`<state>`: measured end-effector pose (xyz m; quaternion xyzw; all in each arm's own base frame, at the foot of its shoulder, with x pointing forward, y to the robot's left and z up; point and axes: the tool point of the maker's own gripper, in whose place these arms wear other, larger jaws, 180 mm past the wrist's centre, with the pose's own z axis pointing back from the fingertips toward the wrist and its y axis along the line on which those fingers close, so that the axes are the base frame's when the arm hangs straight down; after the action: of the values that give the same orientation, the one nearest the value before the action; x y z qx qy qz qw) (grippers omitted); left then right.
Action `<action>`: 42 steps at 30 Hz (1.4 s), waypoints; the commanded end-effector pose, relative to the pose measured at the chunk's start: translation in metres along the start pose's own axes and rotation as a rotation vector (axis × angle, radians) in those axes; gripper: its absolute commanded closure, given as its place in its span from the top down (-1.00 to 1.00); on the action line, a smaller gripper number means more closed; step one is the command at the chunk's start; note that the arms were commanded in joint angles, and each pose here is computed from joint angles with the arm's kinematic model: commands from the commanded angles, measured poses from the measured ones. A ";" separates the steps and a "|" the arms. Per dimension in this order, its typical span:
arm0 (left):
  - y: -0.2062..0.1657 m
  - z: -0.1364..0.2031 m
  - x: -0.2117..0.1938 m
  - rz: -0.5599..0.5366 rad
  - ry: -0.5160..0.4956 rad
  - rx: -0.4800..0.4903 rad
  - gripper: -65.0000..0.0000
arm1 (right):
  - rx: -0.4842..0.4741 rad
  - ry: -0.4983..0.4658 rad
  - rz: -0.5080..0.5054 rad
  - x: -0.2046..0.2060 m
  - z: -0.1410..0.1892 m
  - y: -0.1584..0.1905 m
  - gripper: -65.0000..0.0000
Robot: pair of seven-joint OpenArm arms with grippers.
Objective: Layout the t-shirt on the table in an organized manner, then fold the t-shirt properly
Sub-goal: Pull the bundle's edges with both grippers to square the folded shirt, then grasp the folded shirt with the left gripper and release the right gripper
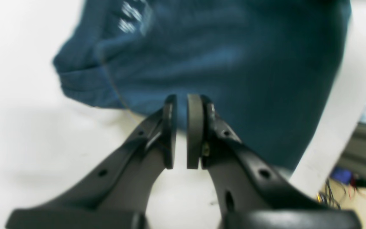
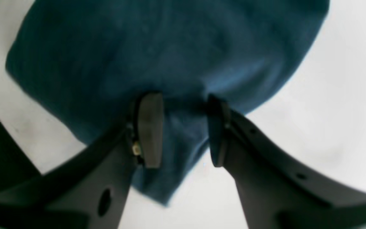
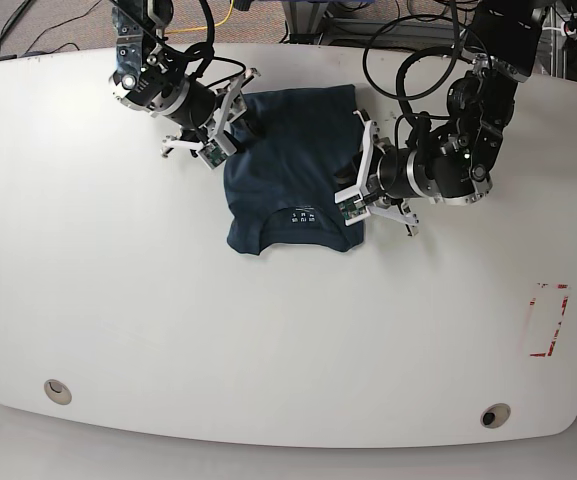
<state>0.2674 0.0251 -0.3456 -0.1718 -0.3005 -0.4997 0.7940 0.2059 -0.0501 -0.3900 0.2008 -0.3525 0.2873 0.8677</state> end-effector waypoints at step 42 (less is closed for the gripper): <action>-0.067 -0.100 0.012 0.164 -0.106 -0.063 -0.88 | -0.449 0.054 0.130 0.007 0.121 -0.156 -0.33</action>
<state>0.2283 -0.0859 -0.4158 -0.2597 -0.3030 -0.4422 0.8032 0.2440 -0.2297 -0.3369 -0.0209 -0.3791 0.2609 0.8876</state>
